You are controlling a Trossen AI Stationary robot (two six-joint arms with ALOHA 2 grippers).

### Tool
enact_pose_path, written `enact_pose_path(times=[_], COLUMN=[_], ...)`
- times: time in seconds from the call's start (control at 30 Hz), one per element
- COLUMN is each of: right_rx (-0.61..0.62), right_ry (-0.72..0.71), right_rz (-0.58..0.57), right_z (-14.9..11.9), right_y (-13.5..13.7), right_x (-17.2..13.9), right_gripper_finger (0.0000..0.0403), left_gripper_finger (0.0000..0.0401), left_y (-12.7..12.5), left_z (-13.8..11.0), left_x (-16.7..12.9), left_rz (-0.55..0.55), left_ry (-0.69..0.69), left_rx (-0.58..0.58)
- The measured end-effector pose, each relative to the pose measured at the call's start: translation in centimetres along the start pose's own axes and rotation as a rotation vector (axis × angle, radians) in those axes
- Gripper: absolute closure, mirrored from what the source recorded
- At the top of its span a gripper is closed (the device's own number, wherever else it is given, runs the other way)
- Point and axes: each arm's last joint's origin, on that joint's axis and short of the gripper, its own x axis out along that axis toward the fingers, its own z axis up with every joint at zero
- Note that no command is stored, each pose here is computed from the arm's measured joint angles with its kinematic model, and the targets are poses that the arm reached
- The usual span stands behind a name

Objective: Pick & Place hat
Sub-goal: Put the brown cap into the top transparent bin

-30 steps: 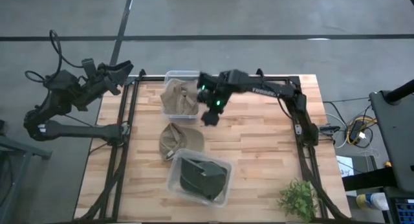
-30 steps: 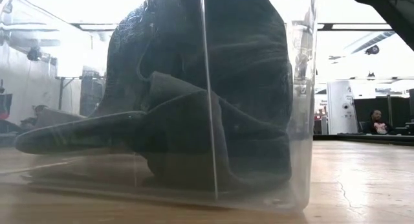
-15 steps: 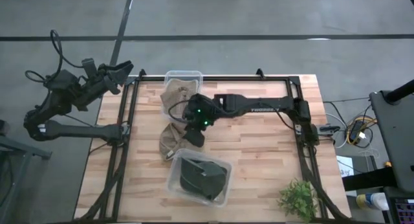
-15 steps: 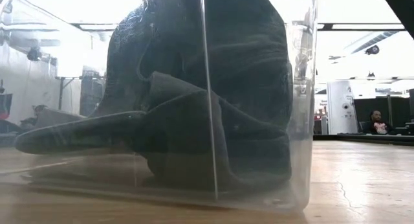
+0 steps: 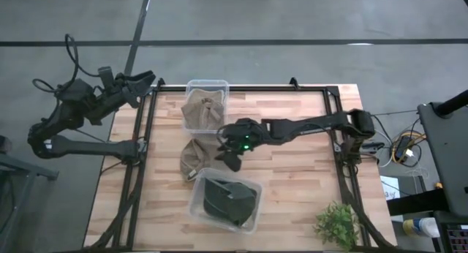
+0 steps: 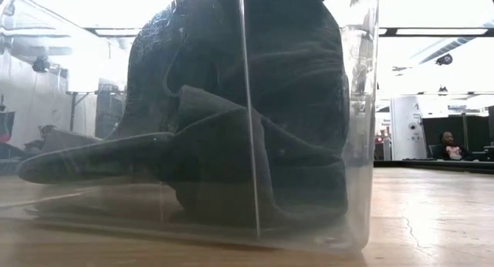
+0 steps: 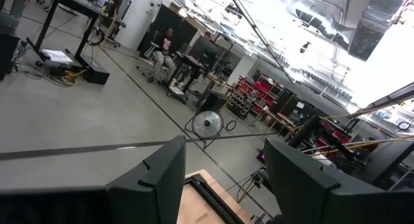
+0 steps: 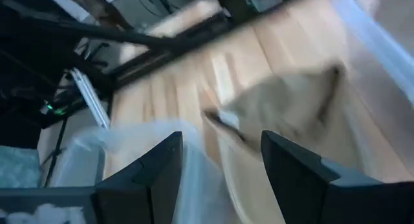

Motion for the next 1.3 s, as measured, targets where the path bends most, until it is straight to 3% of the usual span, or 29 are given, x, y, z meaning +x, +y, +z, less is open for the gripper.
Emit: enact_pose_path(times=[0.27, 0.57, 0.83, 1.3], right_rx=[0.142, 0.233, 0.260, 0.214], right_ry=[0.075, 0.090, 0.061, 0.111], right_rz=[-0.097, -0.182, -0.201, -0.137], right_z=[-4.8, -8.2, -9.3, -8.7], right_y=[-3.6, -8.1, -11.1, -12.1], right_x=[-2.1, -1.5, 0.1, 5.4], right_gripper_finger=[0.0200, 0.0215, 0.0216, 0.0216], left_gripper_finger=[0.0200, 0.0200, 0.0200, 0.0200], left_y=[0.0, -0.1, -0.1, -0.2], left_z=[-0.1, -0.2, -0.4, -0.7], left_x=[0.1, 0.3, 0.6, 1.0], left_rz=[-0.003, 0.000, 0.006, 0.012], left_ry=[0.012, 0.017, 0.027, 0.038], left_rx=[0.002, -0.014, -0.009, -0.007])
